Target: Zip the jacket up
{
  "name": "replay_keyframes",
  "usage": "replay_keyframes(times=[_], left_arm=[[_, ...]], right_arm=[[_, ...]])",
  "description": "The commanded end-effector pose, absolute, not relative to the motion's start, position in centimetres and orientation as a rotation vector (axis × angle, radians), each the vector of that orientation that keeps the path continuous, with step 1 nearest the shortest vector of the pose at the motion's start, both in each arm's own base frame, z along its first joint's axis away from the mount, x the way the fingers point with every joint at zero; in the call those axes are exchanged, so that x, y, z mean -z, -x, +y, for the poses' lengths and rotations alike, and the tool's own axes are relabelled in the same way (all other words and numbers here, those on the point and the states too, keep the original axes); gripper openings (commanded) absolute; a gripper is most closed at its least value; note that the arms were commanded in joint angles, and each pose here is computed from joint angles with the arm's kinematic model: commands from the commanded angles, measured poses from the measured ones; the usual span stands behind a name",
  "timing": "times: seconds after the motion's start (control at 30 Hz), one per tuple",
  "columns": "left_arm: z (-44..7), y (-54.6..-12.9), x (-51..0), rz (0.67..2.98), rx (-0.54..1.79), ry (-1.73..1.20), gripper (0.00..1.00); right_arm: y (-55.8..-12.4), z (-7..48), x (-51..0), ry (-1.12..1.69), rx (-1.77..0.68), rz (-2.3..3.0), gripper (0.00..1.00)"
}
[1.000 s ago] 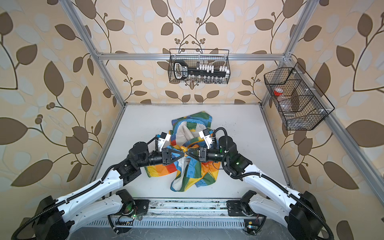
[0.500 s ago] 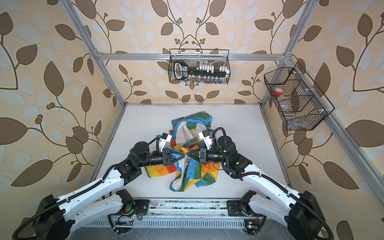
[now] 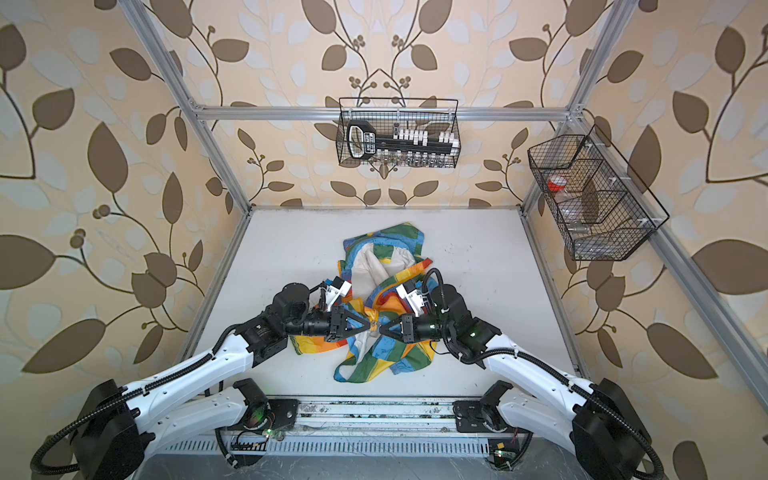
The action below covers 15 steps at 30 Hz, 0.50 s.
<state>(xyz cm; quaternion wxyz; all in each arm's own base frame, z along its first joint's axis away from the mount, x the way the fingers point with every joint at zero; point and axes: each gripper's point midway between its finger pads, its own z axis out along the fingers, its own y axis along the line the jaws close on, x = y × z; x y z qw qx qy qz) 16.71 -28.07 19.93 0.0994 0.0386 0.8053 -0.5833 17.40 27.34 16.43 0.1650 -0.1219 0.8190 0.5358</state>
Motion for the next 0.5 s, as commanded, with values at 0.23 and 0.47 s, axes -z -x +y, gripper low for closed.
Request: replay_keyframes(times=[0.23, 0.47], left_arm=[[-27.9, -15.4, -18.8, 2.416, 1.727, -0.190, 0.00], [-27.8, -15.3, -18.5, 2.422, 1.718, -0.194, 0.00]], right_arm=[[-16.1, 27.8, -16.5, 0.350, -1.635, 2.313, 0.21], [-17.1, 26.8, -19.0, 0.276, -1.666, 2.237, 0.28]])
